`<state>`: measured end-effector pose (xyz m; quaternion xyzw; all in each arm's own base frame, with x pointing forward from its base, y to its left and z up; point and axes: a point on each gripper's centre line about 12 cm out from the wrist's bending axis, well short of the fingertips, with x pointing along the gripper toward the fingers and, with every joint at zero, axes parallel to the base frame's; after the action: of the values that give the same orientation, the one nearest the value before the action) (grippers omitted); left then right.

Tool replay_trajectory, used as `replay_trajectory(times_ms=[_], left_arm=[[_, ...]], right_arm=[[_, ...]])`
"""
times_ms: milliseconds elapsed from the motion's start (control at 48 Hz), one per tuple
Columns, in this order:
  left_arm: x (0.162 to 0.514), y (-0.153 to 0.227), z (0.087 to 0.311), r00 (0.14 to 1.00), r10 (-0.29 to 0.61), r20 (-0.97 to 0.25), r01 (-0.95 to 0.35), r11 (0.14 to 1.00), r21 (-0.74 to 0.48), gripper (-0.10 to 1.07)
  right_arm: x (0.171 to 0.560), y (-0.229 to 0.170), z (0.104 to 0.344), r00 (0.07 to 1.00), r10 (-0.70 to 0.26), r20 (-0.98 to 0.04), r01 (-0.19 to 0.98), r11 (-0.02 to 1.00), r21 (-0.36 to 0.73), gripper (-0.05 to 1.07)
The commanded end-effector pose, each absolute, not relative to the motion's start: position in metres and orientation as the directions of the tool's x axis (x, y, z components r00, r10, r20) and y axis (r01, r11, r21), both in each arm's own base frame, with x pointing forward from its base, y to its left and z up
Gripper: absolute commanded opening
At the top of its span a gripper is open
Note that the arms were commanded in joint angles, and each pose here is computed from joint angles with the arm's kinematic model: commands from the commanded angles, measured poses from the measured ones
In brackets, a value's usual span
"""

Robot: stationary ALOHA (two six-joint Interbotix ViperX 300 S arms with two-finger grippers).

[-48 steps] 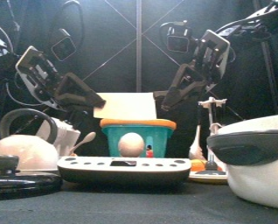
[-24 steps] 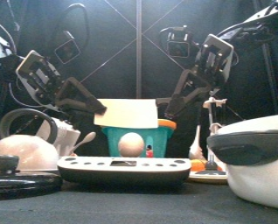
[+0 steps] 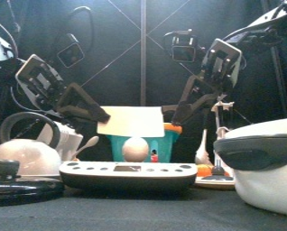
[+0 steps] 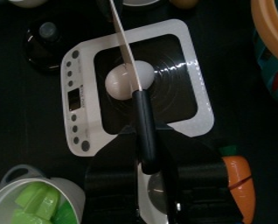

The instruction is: Cut egg

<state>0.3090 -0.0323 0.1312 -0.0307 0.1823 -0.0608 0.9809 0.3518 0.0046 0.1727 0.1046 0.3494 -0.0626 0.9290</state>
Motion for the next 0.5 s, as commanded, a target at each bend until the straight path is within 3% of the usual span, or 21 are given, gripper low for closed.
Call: replay_trajectory(times_ms=[0,479], left_arm=[[0.306,-0.042,0.130,0.919,-0.161,-0.361,0.141,0.987,-0.082,0.32],[0.306,-0.041,0.119,0.903,-0.144,-0.404,0.116,0.989,-0.093,0.32]], right_arm=[[0.353,-0.003,0.177,0.750,-0.067,-0.659,0.217,0.965,0.149,0.41],[0.357,-0.003,0.171,0.737,-0.067,-0.672,0.219,0.965,0.144,0.41]])
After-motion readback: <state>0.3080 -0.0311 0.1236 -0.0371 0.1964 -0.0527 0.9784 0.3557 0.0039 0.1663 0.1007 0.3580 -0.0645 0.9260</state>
